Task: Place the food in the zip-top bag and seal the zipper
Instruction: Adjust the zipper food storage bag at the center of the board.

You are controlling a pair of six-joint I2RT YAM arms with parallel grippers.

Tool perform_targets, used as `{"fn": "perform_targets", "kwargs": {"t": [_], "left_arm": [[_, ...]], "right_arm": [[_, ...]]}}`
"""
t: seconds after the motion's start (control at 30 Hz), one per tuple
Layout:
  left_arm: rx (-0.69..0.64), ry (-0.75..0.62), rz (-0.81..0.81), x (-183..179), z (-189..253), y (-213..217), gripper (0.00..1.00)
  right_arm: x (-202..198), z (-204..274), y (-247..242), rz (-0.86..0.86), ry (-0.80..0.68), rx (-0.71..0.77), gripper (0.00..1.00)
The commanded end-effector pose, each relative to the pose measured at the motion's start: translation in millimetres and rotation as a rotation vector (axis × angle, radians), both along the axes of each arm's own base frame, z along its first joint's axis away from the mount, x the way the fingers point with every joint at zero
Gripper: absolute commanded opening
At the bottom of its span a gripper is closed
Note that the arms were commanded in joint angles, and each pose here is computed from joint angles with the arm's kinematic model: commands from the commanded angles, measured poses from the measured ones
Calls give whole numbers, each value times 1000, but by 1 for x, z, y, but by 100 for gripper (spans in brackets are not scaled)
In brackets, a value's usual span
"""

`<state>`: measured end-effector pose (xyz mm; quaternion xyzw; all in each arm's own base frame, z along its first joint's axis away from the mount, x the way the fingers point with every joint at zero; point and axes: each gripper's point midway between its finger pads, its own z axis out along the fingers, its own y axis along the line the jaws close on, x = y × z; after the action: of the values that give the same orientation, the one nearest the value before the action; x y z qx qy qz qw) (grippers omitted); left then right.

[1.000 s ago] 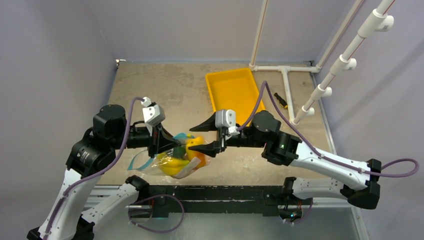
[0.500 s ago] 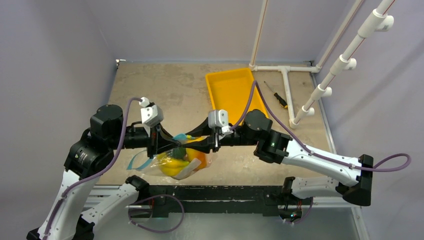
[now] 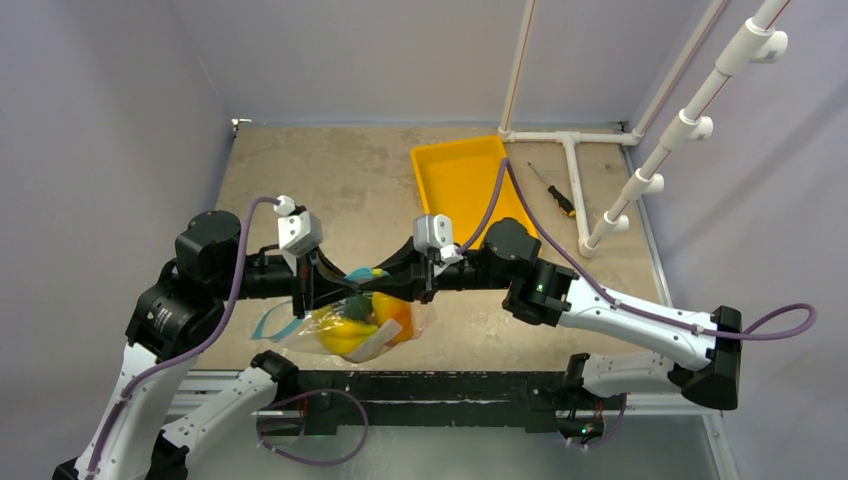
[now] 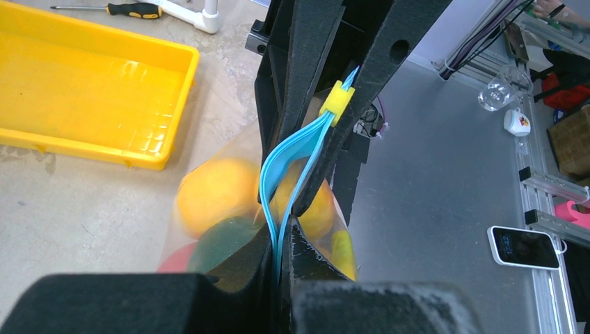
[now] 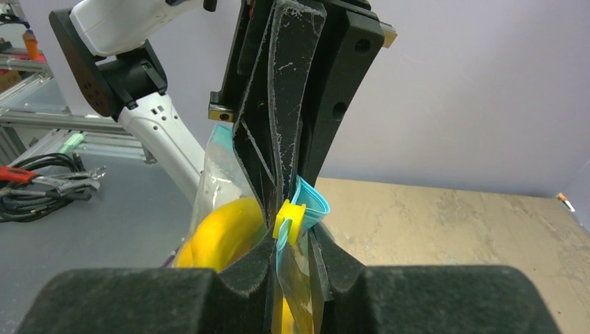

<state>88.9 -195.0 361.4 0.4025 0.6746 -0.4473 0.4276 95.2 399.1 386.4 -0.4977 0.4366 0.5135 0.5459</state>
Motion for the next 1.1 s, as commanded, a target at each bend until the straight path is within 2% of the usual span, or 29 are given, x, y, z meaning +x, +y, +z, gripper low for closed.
{"fn": "perform_targets", "kwargs": {"t": [0.0, 0.3, 0.4, 0.8, 1.0, 1.07], "left_arm": [[-60, -77, -38, -7, 24, -2, 0], [-66, -74, -39, -8, 22, -2, 0], [-66, -65, -45, -7, 20, -4, 0], [-33, -23, -3, 1, 7, -3, 0], [5, -13, 52, 8, -3, 2, 26], [23, -8, 76, 12, -6, 4, 31]], "right_arm": [[-3, 28, -4, 5, -16, 97, 19], [-9, 30, -3, 41, 4, 121, 9], [-11, 31, -1, 56, 3, 132, 0], [0, 31, -5, -14, 24, 168, 0], [3, 6, 1, -15, 24, 93, 0], [5, -6, 3, -23, 29, 62, 0]]}}
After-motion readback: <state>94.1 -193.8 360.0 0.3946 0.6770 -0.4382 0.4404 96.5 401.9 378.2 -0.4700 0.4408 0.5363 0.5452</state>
